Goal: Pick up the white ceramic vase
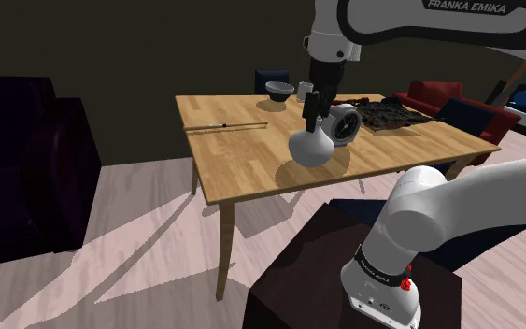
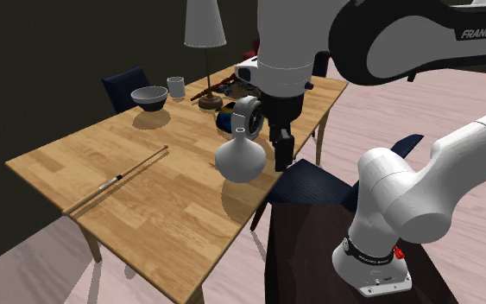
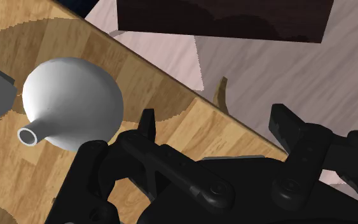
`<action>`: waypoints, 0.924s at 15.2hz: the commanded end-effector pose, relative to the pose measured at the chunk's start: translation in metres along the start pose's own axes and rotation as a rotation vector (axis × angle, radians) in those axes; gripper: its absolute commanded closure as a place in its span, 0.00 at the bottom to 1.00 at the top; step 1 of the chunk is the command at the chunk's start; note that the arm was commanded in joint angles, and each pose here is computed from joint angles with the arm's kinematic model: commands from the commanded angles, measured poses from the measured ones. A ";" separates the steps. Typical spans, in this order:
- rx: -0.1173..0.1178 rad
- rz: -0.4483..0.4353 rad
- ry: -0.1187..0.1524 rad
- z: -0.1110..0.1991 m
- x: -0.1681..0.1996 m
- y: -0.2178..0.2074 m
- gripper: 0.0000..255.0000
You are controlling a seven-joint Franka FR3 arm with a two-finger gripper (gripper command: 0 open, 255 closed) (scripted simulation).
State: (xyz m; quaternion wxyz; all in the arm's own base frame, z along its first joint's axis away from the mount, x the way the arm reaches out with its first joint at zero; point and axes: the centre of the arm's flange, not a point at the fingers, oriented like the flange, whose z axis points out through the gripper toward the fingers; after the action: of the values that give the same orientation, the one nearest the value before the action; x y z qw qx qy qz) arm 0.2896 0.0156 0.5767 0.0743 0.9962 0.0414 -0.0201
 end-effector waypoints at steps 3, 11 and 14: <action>0.016 0.007 -0.004 0.007 0.010 0.026 0.00; 0.079 0.034 -0.021 0.040 0.047 0.130 0.00; 0.103 0.044 -0.027 0.054 0.060 0.169 0.00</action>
State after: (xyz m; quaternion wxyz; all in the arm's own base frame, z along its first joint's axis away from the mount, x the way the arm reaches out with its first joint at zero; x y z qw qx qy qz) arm 0.3583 -0.1373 0.5497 0.0272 0.9989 0.0191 -0.0330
